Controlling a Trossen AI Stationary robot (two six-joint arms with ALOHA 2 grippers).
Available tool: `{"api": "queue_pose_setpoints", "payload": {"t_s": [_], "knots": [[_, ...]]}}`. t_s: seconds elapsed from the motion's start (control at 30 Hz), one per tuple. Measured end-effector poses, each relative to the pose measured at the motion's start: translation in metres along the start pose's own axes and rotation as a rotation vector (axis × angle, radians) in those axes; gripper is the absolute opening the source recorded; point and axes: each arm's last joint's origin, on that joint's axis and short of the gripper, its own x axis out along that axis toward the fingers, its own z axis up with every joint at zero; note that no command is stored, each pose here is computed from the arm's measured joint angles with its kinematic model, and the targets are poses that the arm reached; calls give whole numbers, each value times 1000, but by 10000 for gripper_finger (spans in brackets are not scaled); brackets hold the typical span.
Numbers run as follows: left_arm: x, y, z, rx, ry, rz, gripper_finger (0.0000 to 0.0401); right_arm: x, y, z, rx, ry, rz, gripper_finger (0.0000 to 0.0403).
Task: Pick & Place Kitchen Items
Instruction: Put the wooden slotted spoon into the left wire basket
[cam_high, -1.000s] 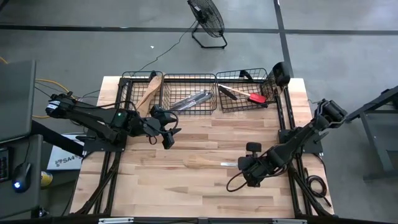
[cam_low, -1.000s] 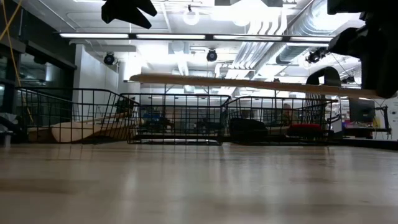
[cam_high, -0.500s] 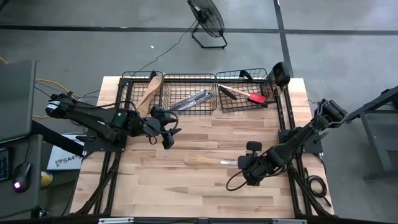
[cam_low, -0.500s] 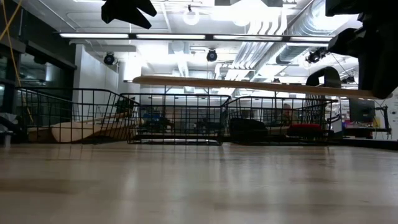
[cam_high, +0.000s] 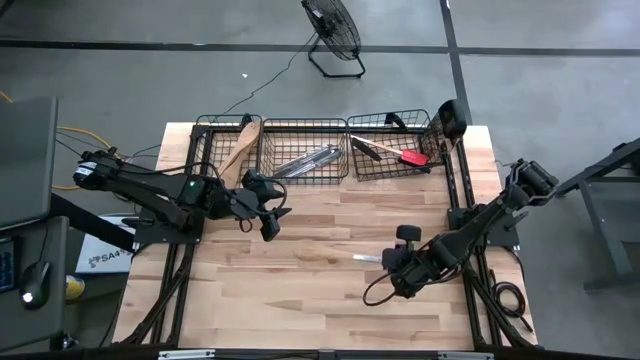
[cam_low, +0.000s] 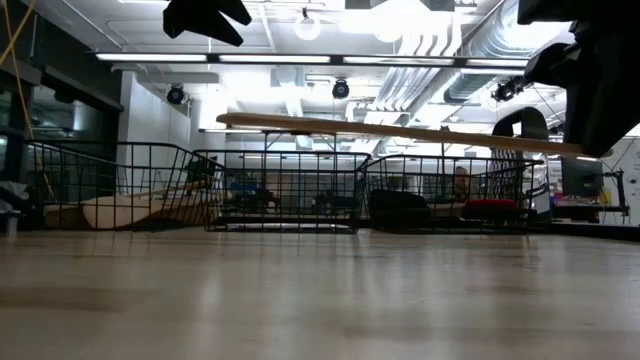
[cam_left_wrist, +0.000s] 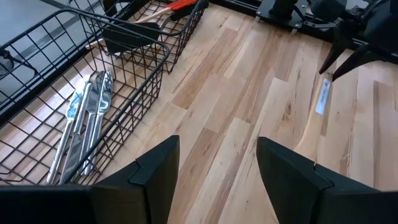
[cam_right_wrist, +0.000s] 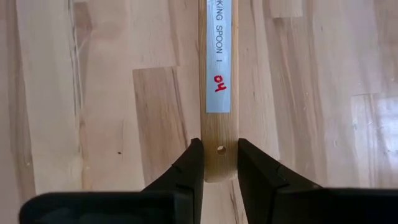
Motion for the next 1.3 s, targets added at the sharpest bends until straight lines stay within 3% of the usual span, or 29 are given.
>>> {"api": "queue_pose_setpoints", "payload": {"t_s": [0.37, 0.9, 1.3], "knots": [[0, 0, 0, 1, 5, -6, 209, 11, 0, -16, 18, -29, -66, 65], [0, 0, 0, 0, 5, -7, 209, 2, -16, -35, 130, -172, -18, 65], [0, 0, 0, 0, 6, -10, 209, 1, -25, -41, 146, -172, -120, 65]]}}
